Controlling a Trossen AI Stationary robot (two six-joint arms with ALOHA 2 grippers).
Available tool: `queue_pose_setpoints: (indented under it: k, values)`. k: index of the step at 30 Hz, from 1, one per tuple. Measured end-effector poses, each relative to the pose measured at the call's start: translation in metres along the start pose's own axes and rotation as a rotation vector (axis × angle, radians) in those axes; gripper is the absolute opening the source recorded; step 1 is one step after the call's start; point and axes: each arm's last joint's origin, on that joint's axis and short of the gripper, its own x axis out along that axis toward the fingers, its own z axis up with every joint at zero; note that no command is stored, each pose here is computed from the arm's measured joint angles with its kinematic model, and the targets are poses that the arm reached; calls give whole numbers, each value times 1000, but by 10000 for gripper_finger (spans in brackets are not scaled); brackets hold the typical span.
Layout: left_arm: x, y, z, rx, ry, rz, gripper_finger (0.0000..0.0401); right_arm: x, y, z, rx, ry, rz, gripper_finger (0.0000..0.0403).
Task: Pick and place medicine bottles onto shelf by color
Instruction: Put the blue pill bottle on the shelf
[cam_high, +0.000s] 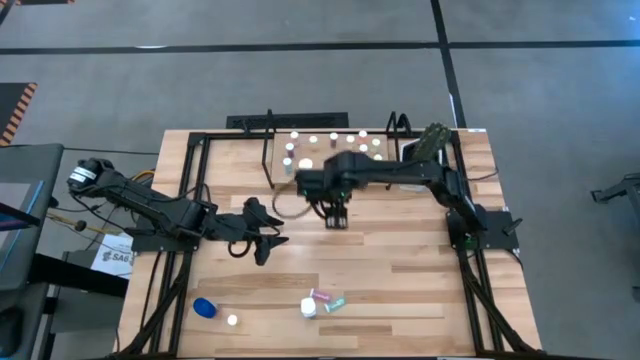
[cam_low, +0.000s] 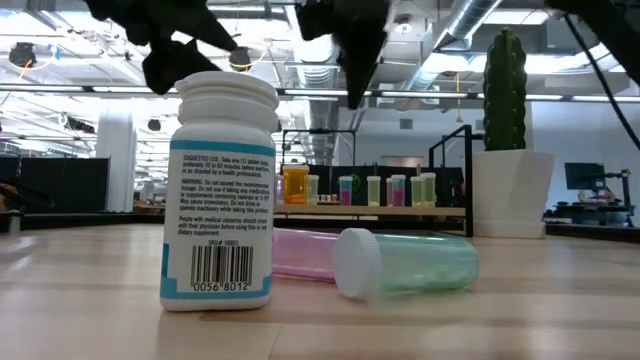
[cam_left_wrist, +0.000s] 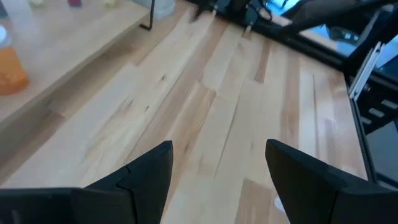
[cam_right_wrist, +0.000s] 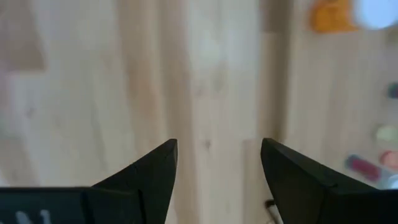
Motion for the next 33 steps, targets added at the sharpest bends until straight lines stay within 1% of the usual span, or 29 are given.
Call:
queue_pose_setpoints:
  k: [2, 5, 7, 9, 11, 14, 20, 25, 27, 29, 32, 33]
  values:
    - [-1, -1, -3, -2, 22, 3, 245, -5, 17, -8, -20, 11, 33, 254]
    - [-3, -3, -8, 0, 53, 2, 245, -6, 44, -22, -57, 42, 49, 254]
    - [-4, -5, -11, 5, 65, -3, 245, -1, 63, -33, -101, 77, 51, 254]
    - [-5, -7, -13, 11, 71, -12, 245, 4, 83, -44, -167, 75, 66, 254]
    - [-7, -9, -14, 17, 75, -22, 245, 10, 104, -53, -241, 34, 121, 254]
    - [-8, -12, -16, 22, 80, -36, 245, 26, 136, -61, -328, -69, 194, 254]
    - [-11, -18, -20, 11, 86, -59, 245, 46, 183, -67, -395, -210, 245, 254]
    - [-14, -22, -21, 10, 73, -80, 245, 74, 207, -67, -427, -271, 269, 254]
    - [-15, -25, -20, -6, 57, -103, 245, 79, 212, -68, -433, -283, 274, 254]
    - [-16, -29, -20, -16, 53, -127, 245, 84, 218, -63, -432, -327, 295, 254]
    - [-19, -34, -22, -21, 45, -164, 245, 91, 221, -67, -438, -323, 299, 254]
    - [-20, -36, -22, -22, 47, -172, 245, 92, 222, -66, -435, -351, 309, 254]
